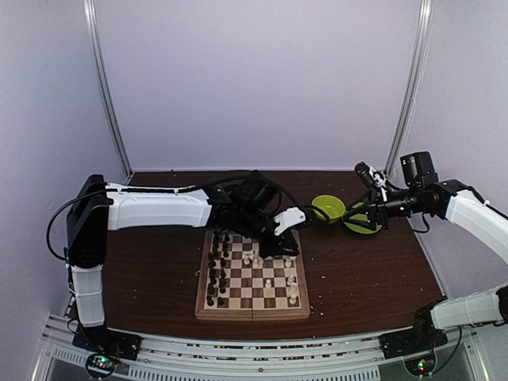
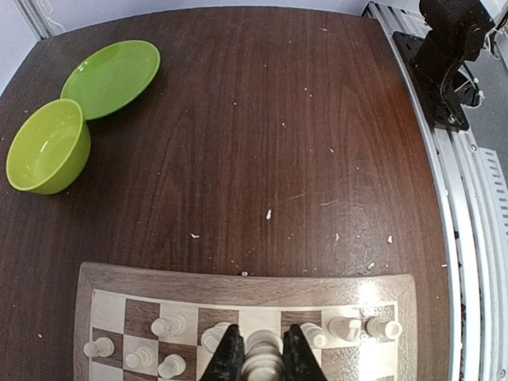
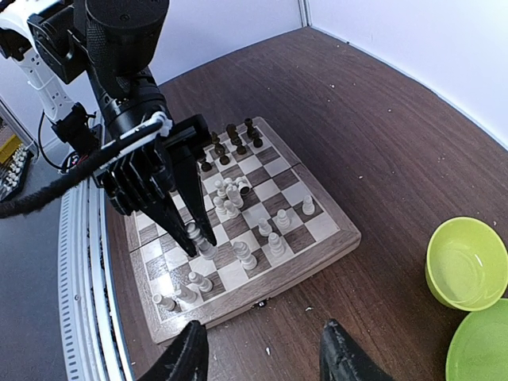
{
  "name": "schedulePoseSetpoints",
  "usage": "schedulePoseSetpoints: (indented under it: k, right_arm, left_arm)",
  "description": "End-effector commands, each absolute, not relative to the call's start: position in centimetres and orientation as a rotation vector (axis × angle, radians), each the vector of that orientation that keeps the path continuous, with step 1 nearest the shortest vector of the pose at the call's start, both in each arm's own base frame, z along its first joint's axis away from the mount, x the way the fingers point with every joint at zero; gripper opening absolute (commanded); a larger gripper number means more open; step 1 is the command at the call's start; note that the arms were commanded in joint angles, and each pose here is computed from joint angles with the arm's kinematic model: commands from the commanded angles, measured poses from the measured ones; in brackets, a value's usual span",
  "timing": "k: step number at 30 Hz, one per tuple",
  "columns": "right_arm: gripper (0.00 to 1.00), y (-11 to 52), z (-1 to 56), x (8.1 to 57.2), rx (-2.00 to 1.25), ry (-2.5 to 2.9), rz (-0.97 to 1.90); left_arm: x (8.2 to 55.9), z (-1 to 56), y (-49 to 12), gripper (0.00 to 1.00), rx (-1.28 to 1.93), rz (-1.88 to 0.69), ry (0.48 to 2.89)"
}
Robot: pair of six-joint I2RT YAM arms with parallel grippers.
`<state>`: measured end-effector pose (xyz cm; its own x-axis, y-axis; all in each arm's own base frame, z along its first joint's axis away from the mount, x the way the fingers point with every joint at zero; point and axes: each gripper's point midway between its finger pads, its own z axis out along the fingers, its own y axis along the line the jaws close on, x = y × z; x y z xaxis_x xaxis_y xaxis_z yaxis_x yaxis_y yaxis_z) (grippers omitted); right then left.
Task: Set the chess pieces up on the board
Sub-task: Place the queen at d1.
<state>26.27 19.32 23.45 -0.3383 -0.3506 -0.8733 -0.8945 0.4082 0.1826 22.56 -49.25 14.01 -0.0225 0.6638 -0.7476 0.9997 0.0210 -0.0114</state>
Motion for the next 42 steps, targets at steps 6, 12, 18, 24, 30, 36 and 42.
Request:
schedulePoseSetpoints:
  k: [6, 12, 18, 24, 30, 36, 42]
  right_arm:
    - [0.47, 19.4, 23.6, 25.8, -1.092, 1.853, 0.894]
    - [0.47, 19.5, 23.5, 25.7, -1.104, 1.856, 0.912]
    - [0.47, 19.6, 23.4, 25.7, -1.11, 1.857, 0.914]
    - [0.47, 19.6, 23.3, 25.7, -1.112, 1.858, 0.917]
    - [0.47, 19.6, 23.3, 25.6, -1.115, 1.859, 0.921]
    - [0.47, 19.6, 23.2, 25.6, -1.119, 1.86, 0.923]
    - [0.47, 19.6, 23.1, 25.6, -1.121, 1.862, 0.926]
  left_arm:
    - [22.2, 12.4, -50.5, 0.06, 1.805, -0.722, 1.684]
    - [21.6, 10.9, -50.5, 0.06, 1.868, -0.688, 1.686]
    - [21.3, 9.6, -50.5, 0.07, 1.918, -0.636, 1.699]
    - [21.6, 9.0, -50.6, 0.07, 1.919, -0.607, 1.715]
    - [21.9, 8.4, -50.6, 0.08, 1.921, -0.587, 1.733]
    - [22.2, 7.9, -50.6, 0.1, 1.921, -0.563, 1.746]
    - [22.6, 7.9, -50.7, 0.11, 1.912, -0.543, 1.747]
